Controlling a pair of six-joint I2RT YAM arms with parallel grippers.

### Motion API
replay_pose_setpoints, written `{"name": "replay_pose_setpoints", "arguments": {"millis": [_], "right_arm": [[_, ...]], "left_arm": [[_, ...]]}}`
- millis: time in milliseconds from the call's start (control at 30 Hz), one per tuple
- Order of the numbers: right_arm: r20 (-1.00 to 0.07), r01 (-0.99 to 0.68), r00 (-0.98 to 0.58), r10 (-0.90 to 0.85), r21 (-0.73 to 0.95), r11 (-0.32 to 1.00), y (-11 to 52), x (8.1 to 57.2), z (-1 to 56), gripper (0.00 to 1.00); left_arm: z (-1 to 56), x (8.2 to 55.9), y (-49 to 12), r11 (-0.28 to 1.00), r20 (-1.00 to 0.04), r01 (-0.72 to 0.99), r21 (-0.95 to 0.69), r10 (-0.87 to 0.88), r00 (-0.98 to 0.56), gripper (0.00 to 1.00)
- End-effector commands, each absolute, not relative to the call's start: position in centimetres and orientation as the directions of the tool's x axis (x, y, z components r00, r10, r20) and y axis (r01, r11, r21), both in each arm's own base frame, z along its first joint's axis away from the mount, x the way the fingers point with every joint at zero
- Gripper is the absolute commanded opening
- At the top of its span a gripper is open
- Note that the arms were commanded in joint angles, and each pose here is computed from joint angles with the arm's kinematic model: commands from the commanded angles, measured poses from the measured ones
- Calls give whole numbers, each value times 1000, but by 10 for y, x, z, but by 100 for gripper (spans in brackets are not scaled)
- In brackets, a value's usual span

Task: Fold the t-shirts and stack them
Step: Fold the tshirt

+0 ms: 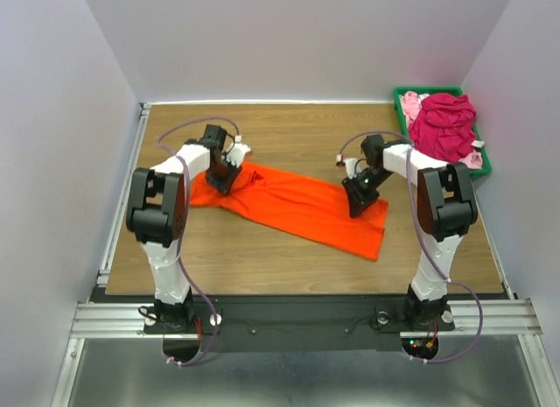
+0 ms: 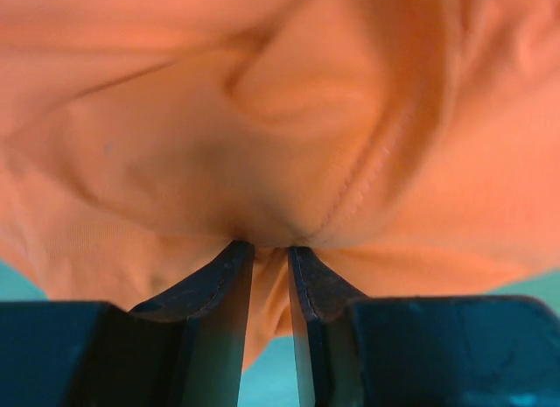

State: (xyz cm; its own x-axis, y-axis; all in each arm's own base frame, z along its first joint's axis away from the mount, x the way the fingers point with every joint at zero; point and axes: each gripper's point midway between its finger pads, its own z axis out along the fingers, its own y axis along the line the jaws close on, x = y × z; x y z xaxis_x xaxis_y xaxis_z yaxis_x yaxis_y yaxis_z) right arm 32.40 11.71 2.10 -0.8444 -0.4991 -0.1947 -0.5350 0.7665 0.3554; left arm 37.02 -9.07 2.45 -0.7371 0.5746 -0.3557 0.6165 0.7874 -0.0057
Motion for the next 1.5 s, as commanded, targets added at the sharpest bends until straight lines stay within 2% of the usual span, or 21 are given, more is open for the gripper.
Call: {"name": "replay_pose_setpoints", "arguments": {"millis": [0,33,67,100,133,167,267,367,400,567,667,867,1033,1133,1200,1300,1433,1467], "right_arm": [[-81,-562,-780,-621,527,637,150,247,19,30],[-109,-575,-766,-633,558,599,161,240,30,30],[-135,-571,-767,-628,590,571,169,241,44,31],[-181,-567,-771,-611,631,529,181,244,57,32],[-207,-576,-772,-602,628,523,183,250,67,32],[-256,-601,-767,-588,607,520,188,266,80,32],[-320,-643,-755,-572,536,548,187,296,95,33],[-301,-653,-751,-588,477,589,179,309,78,33],[-286,-646,-756,-589,472,600,176,309,70,33],[-225,-613,-780,-584,460,642,170,310,32,30],[-182,-589,-793,-582,474,655,168,301,15,27],[-106,-547,-798,-594,543,637,182,262,-1,24],[-85,-536,-753,-653,655,532,229,215,5,24],[-105,-490,-751,-651,750,444,261,202,22,26],[-113,-457,-765,-634,788,412,273,204,31,32],[-174,-507,-761,-624,761,406,276,224,42,41],[-279,-569,-771,-573,705,423,270,269,62,44],[-314,-583,-778,-544,683,441,266,294,66,44]], "left_arm": [[19,455,-96,777,-394,626,72,598,-698,34],[23,472,-103,769,-413,635,71,603,-683,34],[60,510,-117,761,-500,642,90,592,-632,34],[48,524,-122,759,-499,647,76,590,-634,34],[59,539,-128,762,-532,643,76,577,-620,35],[95,563,-133,767,-597,632,111,560,-575,36],[135,576,-138,787,-669,604,124,516,-535,39],[133,556,-140,792,-684,605,80,485,-545,40],[152,547,-142,792,-710,606,79,471,-523,40],[120,504,-157,781,-682,619,-87,406,-609,40],[102,496,-165,779,-656,608,-156,379,-653,38],[88,505,-179,790,-654,572,-221,315,-688,34],[73,515,-193,794,-645,562,-232,307,-700,34],[55,517,-201,796,-621,554,-244,310,-720,34],[45,523,-203,808,-607,536,-244,304,-734,33],[36,534,-205,818,-599,518,-249,290,-746,32],[34,556,-205,836,-615,504,-217,284,-736,31],[44,568,-205,842,-637,501,-199,277,-719,31]]}}
